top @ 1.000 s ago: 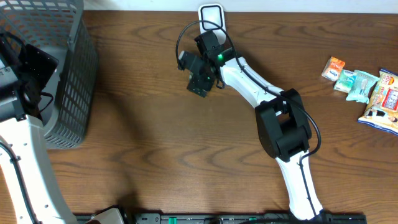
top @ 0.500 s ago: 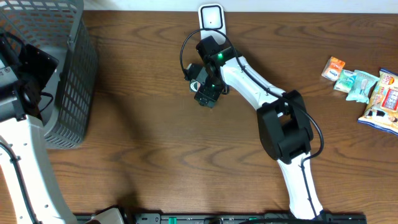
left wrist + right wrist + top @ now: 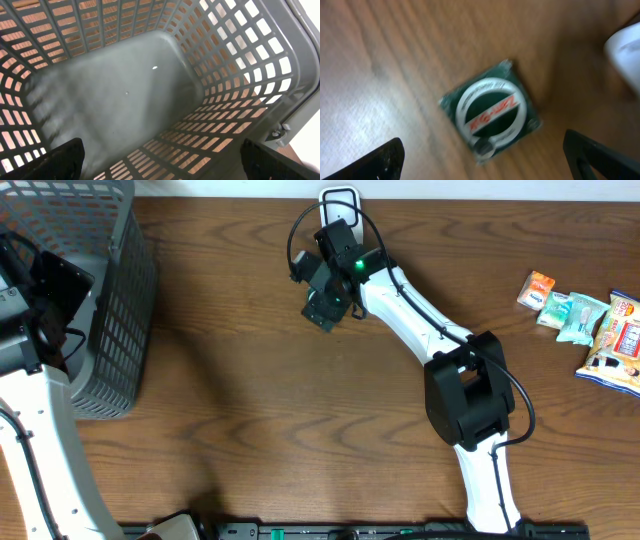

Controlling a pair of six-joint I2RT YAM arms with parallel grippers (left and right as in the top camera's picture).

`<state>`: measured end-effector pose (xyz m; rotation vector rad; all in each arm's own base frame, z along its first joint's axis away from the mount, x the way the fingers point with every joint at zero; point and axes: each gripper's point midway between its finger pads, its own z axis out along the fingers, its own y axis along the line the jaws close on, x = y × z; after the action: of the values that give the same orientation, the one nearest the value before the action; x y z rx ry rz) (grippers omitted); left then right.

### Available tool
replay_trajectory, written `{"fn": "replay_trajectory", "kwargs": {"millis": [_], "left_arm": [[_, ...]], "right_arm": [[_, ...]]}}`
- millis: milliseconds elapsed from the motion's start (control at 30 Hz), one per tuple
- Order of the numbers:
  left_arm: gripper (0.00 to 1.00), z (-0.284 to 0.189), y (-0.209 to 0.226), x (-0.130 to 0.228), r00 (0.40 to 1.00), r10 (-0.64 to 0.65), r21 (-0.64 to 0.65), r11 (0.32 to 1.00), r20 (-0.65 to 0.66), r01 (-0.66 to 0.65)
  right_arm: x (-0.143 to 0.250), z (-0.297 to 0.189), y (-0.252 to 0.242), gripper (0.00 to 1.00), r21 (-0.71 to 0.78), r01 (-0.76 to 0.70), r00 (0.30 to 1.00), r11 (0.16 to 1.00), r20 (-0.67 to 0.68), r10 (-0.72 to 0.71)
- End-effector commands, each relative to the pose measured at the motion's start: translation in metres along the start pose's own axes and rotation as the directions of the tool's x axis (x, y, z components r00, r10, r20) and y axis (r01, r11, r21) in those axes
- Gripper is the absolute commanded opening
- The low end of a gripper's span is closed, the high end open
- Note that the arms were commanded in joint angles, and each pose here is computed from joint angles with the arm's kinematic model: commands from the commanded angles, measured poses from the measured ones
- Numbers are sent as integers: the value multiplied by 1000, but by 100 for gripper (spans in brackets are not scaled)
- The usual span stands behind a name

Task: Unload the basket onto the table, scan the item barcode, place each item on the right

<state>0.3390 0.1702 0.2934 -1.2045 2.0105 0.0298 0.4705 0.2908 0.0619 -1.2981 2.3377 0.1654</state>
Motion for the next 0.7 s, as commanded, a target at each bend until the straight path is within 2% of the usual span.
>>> {"fn": "replay_trajectory", "kwargs": {"millis": [0, 167, 367, 533, 667], "left_arm": [[98, -1, 1, -3, 1000, -7, -6, 1000, 11, 7], [98, -1, 1, -3, 1000, -7, -6, 1000, 11, 7], [98, -1, 1, -3, 1000, -7, -6, 1000, 11, 7], [98, -1, 1, -3, 1000, -7, -6, 1000, 11, 7], [98, -1, 1, -3, 1000, -7, -6, 1000, 11, 7]], "right_arm": [[-2, 11, -10, 97, 21, -7, 1000, 1000, 29, 7], [-10, 26, -23, 99, 53, -12, 997, 999, 81, 7], [9, 54, -25, 97, 49, -24, 999, 999, 36, 22], [17, 54, -42, 94, 94, -78, 997, 993, 24, 76], [17, 54, -45, 96, 97, -99, 995, 990, 29, 96]]}}
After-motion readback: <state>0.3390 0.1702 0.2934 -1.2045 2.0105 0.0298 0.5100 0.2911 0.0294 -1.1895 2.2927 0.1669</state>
